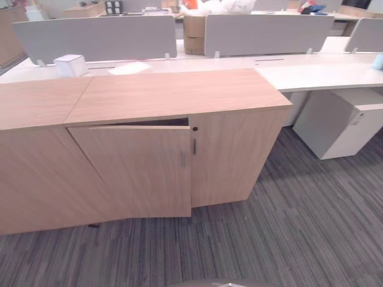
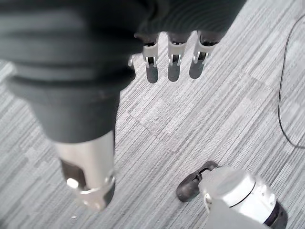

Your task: Put the empty folder in the office cabinet

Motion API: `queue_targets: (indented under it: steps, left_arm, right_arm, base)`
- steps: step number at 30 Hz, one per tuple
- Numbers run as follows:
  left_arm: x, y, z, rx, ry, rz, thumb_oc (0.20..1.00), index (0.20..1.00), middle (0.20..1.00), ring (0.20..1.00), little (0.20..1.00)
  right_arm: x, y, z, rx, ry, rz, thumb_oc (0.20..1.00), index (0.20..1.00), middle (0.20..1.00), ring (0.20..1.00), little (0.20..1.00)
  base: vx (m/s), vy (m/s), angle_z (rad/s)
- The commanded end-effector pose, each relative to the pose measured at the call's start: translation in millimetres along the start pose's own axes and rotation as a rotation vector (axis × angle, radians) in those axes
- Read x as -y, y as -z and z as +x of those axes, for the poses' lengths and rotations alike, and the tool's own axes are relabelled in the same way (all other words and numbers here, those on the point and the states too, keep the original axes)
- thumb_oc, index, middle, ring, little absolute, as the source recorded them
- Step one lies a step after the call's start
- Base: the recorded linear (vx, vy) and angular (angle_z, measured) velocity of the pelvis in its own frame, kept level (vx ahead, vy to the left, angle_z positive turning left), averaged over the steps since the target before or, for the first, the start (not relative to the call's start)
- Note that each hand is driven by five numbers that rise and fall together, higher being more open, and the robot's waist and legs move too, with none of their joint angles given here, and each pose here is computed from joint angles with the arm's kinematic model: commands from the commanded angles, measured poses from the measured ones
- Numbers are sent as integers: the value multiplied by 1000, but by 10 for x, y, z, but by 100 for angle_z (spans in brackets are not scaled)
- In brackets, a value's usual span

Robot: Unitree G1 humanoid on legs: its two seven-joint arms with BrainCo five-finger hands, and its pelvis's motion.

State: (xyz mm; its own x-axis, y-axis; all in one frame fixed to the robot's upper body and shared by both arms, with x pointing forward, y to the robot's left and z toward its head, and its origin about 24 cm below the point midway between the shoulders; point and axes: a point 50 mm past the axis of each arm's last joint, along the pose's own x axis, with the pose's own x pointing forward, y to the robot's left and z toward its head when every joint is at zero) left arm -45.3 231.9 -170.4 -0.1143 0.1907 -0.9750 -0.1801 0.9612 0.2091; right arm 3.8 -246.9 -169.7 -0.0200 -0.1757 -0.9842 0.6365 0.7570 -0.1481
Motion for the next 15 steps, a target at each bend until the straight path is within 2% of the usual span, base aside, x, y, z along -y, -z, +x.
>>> queue_targets:
  steps: [1,9,15]
  left_arm:
    - [87,-282,-6,97,29,63,1000,1000,1000,1000,1000]
    - [158,-270,-5,79,46,-65,1000,1000,1000,1000,1000]
    - [188,-380,-14,117,44,-28,1000,1000,1000,1000,1000]
  right_arm:
    - [-10,-171,-18,28,31,-16,1000,1000,1000,1000,1000]
    - [-149,-154,-10,35,19,-68,1000,1000,1000,1000,1000]
    - [-195,-173,-10,50,16,-86,1000,1000,1000,1000,1000]
  base:
    - [0,0,0]
    - [-4,-1,4]
    - [0,0,0]
